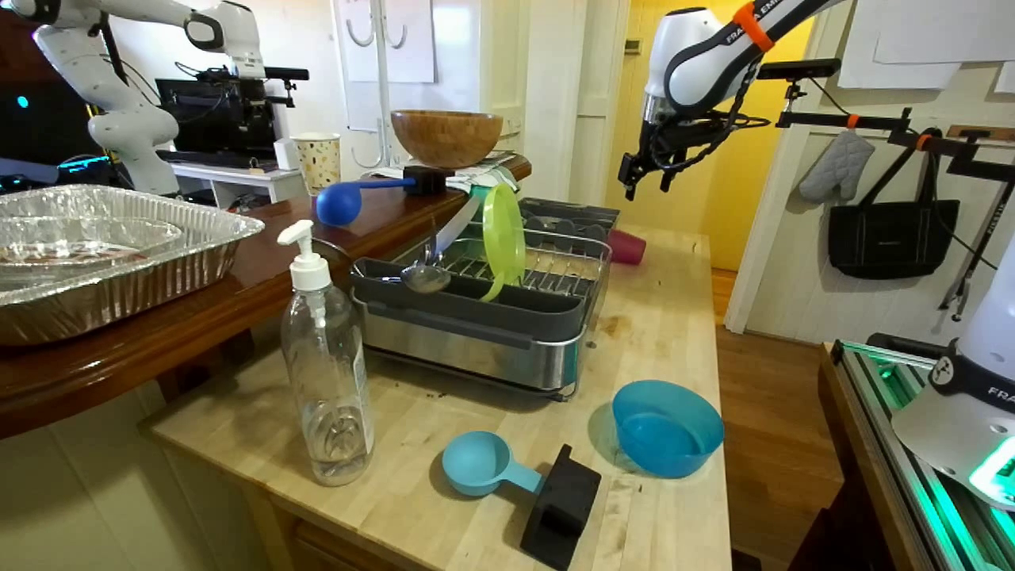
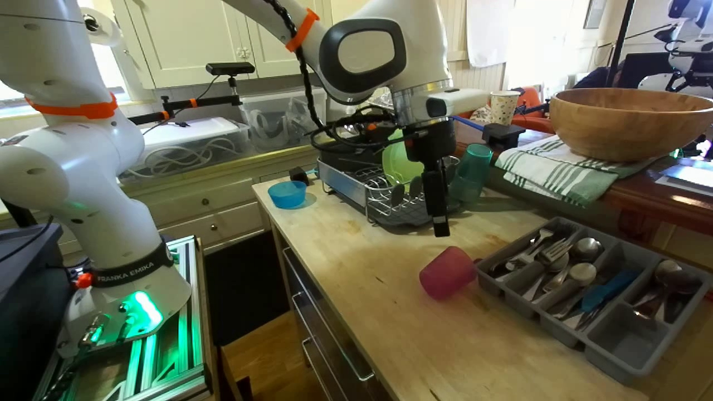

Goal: Pick up the cup and make it stand upright then put the purple spoon back into it

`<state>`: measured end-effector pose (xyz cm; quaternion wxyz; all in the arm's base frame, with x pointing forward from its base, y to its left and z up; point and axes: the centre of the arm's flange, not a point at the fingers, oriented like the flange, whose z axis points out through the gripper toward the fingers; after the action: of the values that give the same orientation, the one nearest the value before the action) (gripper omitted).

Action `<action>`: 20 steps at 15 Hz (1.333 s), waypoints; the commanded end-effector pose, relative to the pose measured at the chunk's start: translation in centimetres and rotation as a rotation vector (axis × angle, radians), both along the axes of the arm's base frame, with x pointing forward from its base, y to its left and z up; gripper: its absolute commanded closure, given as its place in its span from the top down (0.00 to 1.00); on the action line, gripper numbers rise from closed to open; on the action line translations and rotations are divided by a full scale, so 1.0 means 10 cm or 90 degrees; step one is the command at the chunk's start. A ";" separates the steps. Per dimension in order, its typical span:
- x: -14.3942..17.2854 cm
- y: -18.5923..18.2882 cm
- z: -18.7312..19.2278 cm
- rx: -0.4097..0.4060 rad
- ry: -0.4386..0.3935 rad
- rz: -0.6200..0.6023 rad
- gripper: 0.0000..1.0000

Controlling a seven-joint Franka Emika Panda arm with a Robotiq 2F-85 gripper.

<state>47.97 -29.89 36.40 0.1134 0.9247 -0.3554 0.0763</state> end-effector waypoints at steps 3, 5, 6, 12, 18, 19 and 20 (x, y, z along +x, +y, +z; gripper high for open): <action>0.39 -0.16 -0.32 -0.007 0.076 -0.031 1.00; 0.47 -0.18 -0.41 -0.004 0.108 -0.042 1.00; 0.50 -0.19 -0.45 -0.005 0.123 -0.048 1.00; 0.66 -0.19 -0.57 -0.007 0.161 -0.092 1.00; 0.74 -0.17 -0.68 -0.001 0.129 -0.119 1.00; 0.75 -0.16 -0.70 -0.005 0.125 -0.122 1.00; 0.75 -0.15 -0.71 -0.002 0.124 -0.124 1.00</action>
<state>54.70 -31.49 30.17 0.1598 0.8950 -0.4154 -0.0307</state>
